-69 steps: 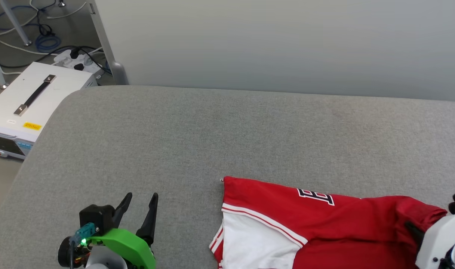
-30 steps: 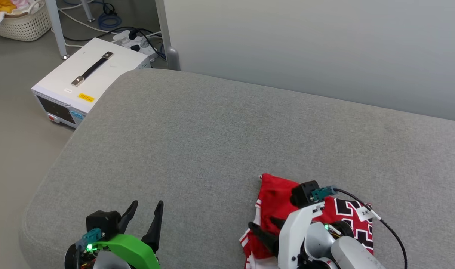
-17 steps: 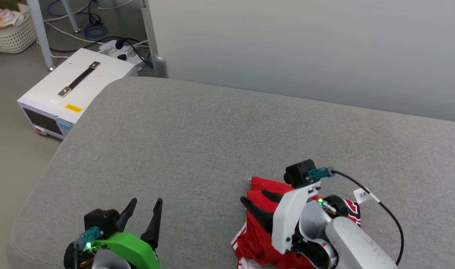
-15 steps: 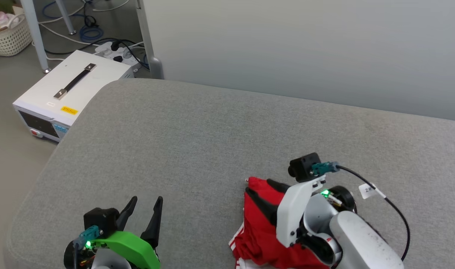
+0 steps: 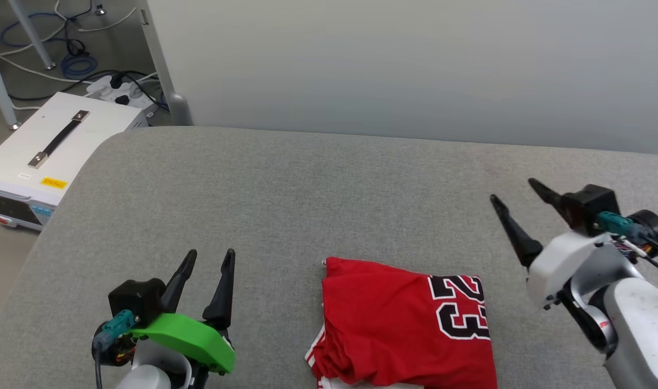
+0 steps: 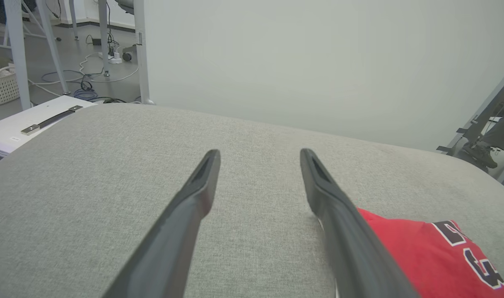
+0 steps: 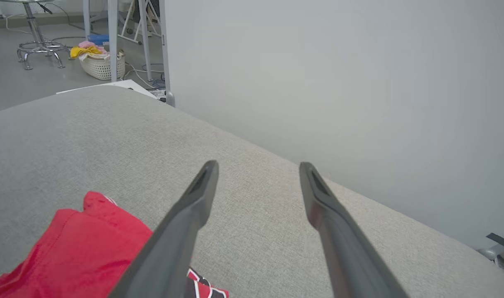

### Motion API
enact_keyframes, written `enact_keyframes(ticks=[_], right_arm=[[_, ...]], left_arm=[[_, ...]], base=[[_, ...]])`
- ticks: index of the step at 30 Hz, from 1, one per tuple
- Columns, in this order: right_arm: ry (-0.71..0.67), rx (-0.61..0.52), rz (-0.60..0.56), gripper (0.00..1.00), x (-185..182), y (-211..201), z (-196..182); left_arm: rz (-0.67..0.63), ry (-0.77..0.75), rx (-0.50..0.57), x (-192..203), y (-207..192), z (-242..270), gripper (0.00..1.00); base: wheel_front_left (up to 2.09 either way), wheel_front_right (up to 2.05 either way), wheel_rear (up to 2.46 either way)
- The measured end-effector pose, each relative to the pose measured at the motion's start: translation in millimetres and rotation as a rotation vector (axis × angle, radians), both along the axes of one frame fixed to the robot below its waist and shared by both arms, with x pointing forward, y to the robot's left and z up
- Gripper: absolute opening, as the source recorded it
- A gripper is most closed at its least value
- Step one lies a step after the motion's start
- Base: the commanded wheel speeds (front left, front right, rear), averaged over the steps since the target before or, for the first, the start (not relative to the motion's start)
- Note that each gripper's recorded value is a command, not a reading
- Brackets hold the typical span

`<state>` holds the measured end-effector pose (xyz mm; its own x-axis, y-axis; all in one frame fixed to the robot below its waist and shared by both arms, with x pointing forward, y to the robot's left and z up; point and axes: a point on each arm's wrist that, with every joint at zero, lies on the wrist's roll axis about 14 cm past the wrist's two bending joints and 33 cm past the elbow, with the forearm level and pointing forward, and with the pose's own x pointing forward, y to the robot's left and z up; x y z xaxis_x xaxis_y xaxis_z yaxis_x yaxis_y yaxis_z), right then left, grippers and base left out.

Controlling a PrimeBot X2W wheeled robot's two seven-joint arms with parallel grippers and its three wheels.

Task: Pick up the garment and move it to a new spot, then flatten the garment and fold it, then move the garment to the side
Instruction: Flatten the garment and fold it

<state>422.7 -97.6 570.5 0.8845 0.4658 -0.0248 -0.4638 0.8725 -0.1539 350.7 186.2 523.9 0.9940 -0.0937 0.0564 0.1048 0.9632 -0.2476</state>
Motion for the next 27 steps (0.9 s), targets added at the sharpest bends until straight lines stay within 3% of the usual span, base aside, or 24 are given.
enact_keyframes(ticks=[6, 11, 18, 27], right_arm=[[-0.088, 0.057, -0.140, 1.00, -11, -53, 4], [-0.118, 0.139, -0.229, 1.00, -33, -74, -1], [-0.134, 0.245, -0.335, 1.00, -61, -86, -13], [-0.108, 0.264, -0.357, 1.00, -72, -81, -27]], left_arm=[[-0.025, -0.034, 0.000, 4, -11, 6, 1.00], [-0.034, -0.074, -0.008, 5, -16, 13, 1.00], [-0.046, -0.106, -0.028, 1, -23, 16, 1.00], [-0.049, -0.118, -0.002, -2, -24, 13, 1.00]], base=[[0.00, 0.00, 0.00], [0.00, 0.00, 0.00], [0.00, 0.00, 0.00], [0.00, 0.00, 0.00]])
